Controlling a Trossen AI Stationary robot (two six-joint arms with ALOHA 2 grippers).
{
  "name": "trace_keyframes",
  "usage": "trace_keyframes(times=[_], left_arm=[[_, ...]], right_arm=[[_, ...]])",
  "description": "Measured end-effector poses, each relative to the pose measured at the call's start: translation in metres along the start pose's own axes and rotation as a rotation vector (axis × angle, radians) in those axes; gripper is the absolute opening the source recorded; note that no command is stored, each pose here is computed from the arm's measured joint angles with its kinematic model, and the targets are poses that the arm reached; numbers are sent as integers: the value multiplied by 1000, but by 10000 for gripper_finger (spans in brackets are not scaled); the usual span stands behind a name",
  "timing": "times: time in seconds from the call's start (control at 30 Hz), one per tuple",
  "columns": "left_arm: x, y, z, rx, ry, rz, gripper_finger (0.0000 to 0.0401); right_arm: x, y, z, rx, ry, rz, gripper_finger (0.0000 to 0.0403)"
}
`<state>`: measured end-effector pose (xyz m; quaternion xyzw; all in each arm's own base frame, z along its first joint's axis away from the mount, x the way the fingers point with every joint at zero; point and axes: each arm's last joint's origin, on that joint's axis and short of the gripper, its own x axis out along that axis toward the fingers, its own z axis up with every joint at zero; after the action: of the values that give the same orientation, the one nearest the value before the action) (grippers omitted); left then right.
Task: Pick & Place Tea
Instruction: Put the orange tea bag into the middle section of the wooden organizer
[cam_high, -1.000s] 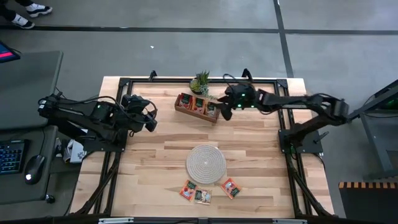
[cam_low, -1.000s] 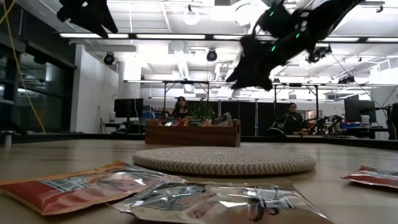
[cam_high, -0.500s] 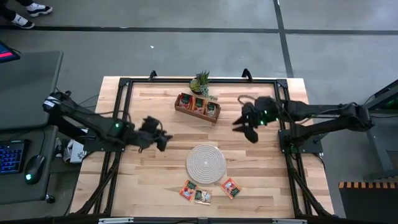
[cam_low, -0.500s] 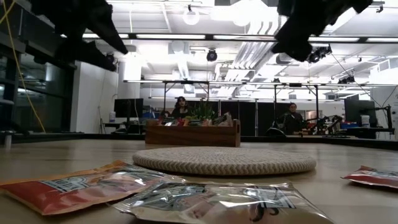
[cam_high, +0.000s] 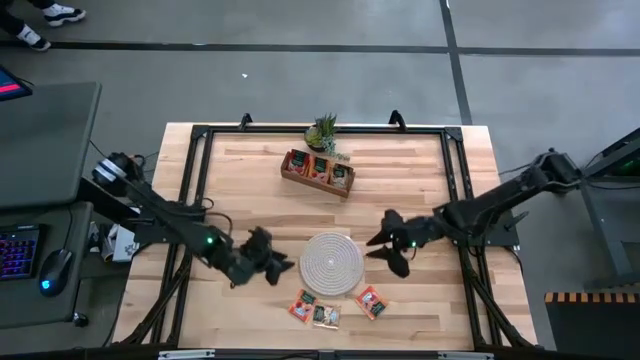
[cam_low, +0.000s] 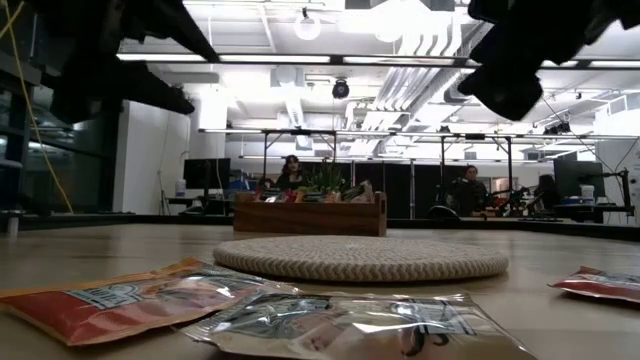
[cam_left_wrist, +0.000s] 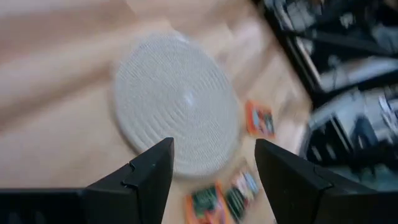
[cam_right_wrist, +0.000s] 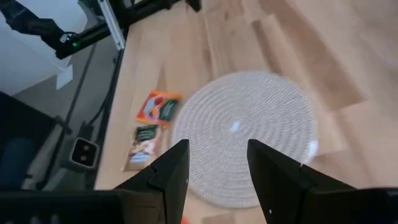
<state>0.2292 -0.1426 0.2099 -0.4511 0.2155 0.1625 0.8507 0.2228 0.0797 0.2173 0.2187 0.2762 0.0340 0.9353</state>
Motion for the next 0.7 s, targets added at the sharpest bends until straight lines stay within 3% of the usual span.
trace_keyframes(times=[0.3,0.7], left_arm=[[30,-33,-31,166,167,-21,222],[60,-77,-45,412,198,-99,222]], right_arm=[[34,41,-41,108,48,18,156],[50,74,-83,430,134,-44,155]])
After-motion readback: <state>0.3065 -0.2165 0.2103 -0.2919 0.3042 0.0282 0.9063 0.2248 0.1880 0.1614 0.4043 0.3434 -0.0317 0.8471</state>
